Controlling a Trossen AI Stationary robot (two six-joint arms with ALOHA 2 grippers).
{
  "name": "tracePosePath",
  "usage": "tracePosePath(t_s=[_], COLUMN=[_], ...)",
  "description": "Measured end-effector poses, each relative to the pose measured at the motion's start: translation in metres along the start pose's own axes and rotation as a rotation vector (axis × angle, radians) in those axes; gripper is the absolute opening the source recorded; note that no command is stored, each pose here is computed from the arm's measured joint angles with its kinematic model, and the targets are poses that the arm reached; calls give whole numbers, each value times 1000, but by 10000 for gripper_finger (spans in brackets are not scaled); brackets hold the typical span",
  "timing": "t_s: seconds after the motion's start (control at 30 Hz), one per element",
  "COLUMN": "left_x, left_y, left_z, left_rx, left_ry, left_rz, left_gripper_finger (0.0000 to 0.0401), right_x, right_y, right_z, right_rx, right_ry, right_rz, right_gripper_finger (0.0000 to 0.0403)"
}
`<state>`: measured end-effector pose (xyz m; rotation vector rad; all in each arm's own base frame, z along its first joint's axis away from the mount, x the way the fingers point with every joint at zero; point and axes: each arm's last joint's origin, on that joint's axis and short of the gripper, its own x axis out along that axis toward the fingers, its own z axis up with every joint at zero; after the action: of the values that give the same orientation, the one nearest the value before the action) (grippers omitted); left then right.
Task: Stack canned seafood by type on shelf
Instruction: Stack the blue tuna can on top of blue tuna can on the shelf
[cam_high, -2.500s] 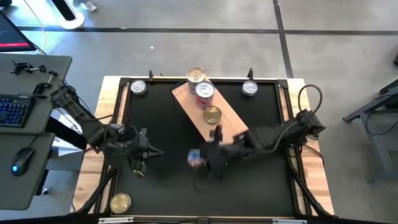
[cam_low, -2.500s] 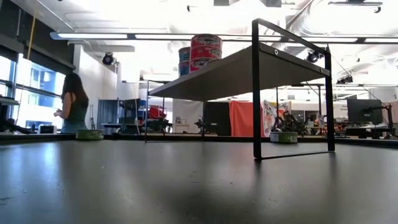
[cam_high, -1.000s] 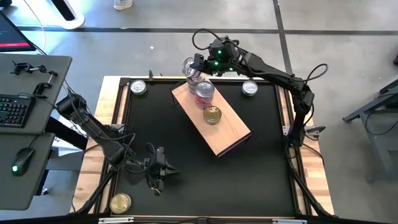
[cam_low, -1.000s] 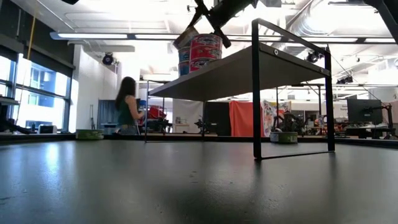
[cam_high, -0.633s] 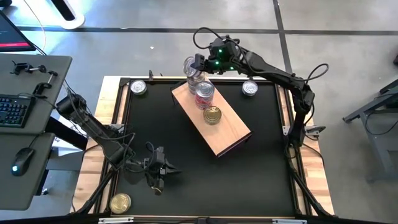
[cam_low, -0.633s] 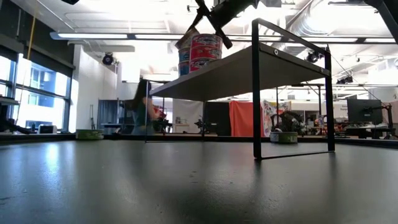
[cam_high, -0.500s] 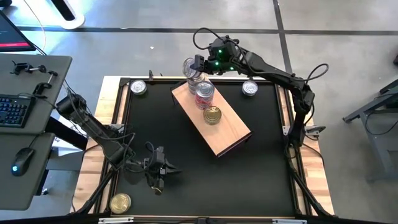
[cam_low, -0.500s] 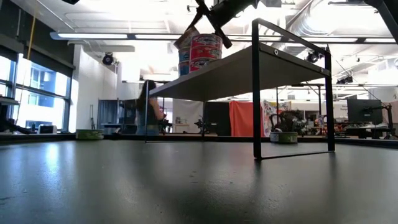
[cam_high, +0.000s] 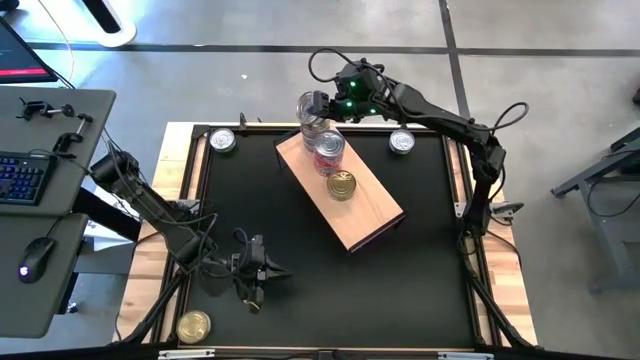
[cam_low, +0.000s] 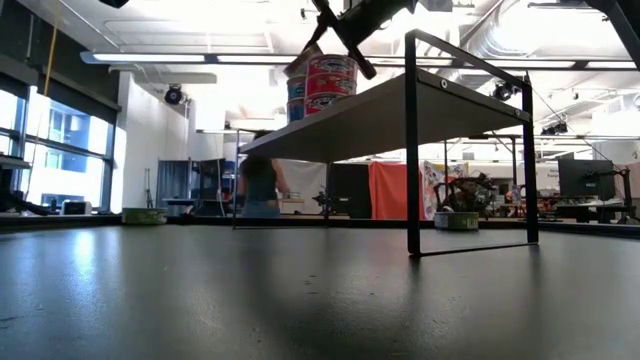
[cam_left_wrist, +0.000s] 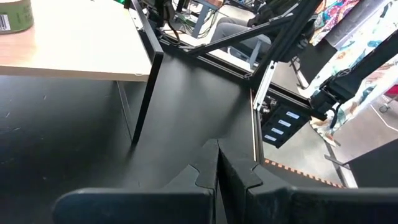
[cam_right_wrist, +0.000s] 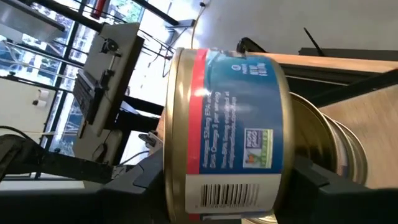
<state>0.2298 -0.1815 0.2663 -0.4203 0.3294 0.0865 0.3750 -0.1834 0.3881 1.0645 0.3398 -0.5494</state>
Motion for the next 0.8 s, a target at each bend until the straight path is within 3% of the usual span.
tracePosePath(t_s=[0.2,0.57,0.8], left_x=[0,0,0], left_y=[0,0,0], left_z=[0,0,0], left_rx=[16,15,15], left_ry=[0,0,0], left_rz=[0,0,0], left_gripper_finger=[0,0,0], right_x=[0,0,0], right_y=[-2,-1,1], right_z=[-1,-2,-4], right_rx=[7,11,7], right_ry=[16,38,106], right_rz=[-18,2,57], right_gripper_finger=[210,289,296])
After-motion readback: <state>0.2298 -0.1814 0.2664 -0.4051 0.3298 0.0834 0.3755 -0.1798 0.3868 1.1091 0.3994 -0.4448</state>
